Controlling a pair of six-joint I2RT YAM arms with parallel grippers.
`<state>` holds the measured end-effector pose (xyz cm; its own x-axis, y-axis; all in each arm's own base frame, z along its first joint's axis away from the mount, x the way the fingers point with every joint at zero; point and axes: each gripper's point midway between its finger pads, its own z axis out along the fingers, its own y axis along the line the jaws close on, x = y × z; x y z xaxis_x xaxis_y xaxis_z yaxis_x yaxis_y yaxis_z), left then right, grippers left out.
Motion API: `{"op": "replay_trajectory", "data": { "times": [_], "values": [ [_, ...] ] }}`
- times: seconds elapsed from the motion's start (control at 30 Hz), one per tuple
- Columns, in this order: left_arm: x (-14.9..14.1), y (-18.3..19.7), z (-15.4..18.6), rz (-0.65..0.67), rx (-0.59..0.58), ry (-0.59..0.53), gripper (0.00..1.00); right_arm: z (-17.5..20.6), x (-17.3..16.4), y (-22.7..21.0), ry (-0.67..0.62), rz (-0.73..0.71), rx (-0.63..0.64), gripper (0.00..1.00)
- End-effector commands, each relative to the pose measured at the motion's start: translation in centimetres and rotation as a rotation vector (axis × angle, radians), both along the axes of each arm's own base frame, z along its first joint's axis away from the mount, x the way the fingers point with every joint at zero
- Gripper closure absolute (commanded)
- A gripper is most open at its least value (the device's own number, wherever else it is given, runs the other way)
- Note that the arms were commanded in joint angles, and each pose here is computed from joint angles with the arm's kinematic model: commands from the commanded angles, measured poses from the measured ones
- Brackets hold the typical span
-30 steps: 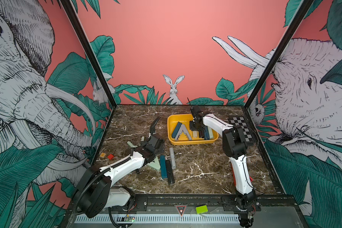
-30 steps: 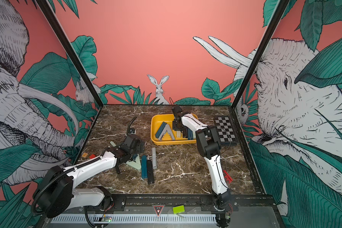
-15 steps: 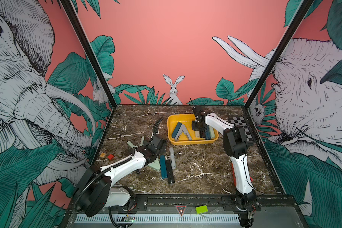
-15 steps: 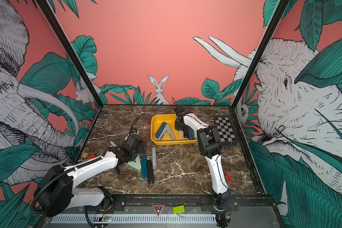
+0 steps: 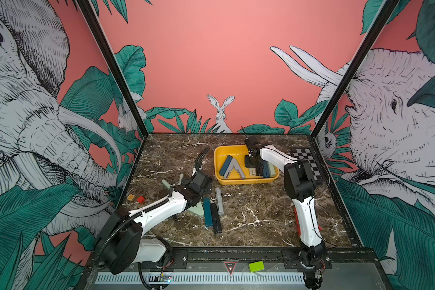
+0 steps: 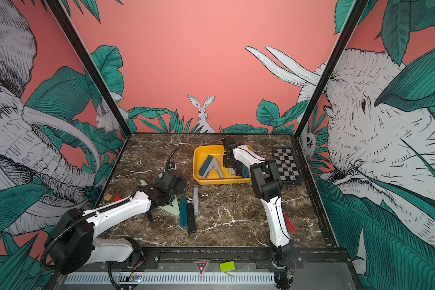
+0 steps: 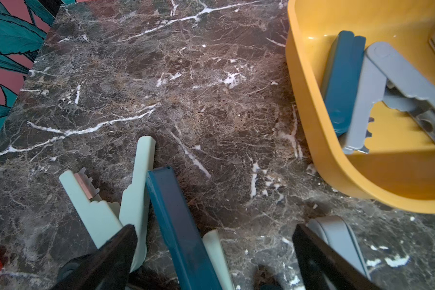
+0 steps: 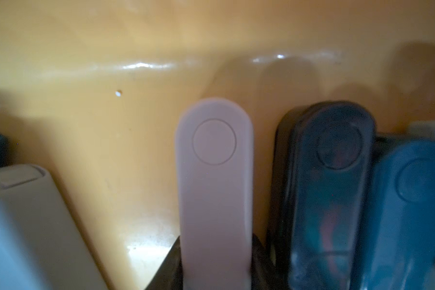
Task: Put the pruning pliers into the storage box
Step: Place the pruning pliers in the storage box.
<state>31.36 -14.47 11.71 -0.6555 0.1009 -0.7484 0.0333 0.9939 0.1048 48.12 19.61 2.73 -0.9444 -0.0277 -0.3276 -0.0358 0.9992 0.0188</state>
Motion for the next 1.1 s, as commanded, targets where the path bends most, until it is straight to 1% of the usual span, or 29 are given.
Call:
{"op": "replay_trajectory", "data": {
  "times": [0.0,0.07,0.17,0.23,0.33,0.47,0.53,0.57,0.6,0.73,0.87,1.07],
  "values": [
    [0.2,0.1,1.2,0.011,0.003,-0.026,0.01,-1.6,-1.7,-1.8,0.068,-0.006,-0.048,0.59],
    [0.3,0.1,1.1,0.012,0.003,-0.024,0.01,-1.3,-1.5,-1.0,0.051,-0.008,-0.002,0.53],
    [0.4,-0.2,1.2,0.003,-0.001,-0.020,0.01,-0.5,-1.0,-0.3,0.026,-0.006,0.041,0.51],
    [0.4,-0.2,1.2,0.003,0.000,-0.019,0.01,0.1,-0.7,-0.1,0.012,-0.003,0.051,0.50],
    [0.4,-0.1,1.3,0.006,-0.002,-0.023,0.01,1.1,-0.2,0.2,-0.018,0.001,0.064,0.42],
    [0.4,-0.1,1.3,0.011,-0.003,-0.023,0.01,2.6,0.1,0.6,-0.047,0.007,0.090,0.40],
    [0.0,-1.1,1.2,-0.021,-0.004,-0.022,0.01,3.4,0.2,0.5,-0.063,0.003,0.091,0.39],
    [0.0,-1.1,1.3,-0.022,-0.002,-0.022,0.01,3.7,0.3,0.5,-0.069,0.002,0.092,0.38],
    [0.0,-1.1,1.3,-0.023,0.000,-0.022,0.01,4.0,0.3,0.4,-0.076,0.002,0.091,0.35],
    [0.1,-1.3,1.4,-0.029,-0.001,-0.022,0.01,5.3,0.5,0.1,-0.107,-0.003,0.084,0.34],
    [0.0,-1.6,1.5,-0.035,-0.001,-0.024,0.01,5.7,0.5,-0.1,-0.099,-0.004,0.065,0.34],
    [-0.9,-3.7,1.9,-0.088,-0.031,-0.017,0.01,8.8,0.3,-0.4,-0.200,-0.015,0.099,0.34]
  ]
}}
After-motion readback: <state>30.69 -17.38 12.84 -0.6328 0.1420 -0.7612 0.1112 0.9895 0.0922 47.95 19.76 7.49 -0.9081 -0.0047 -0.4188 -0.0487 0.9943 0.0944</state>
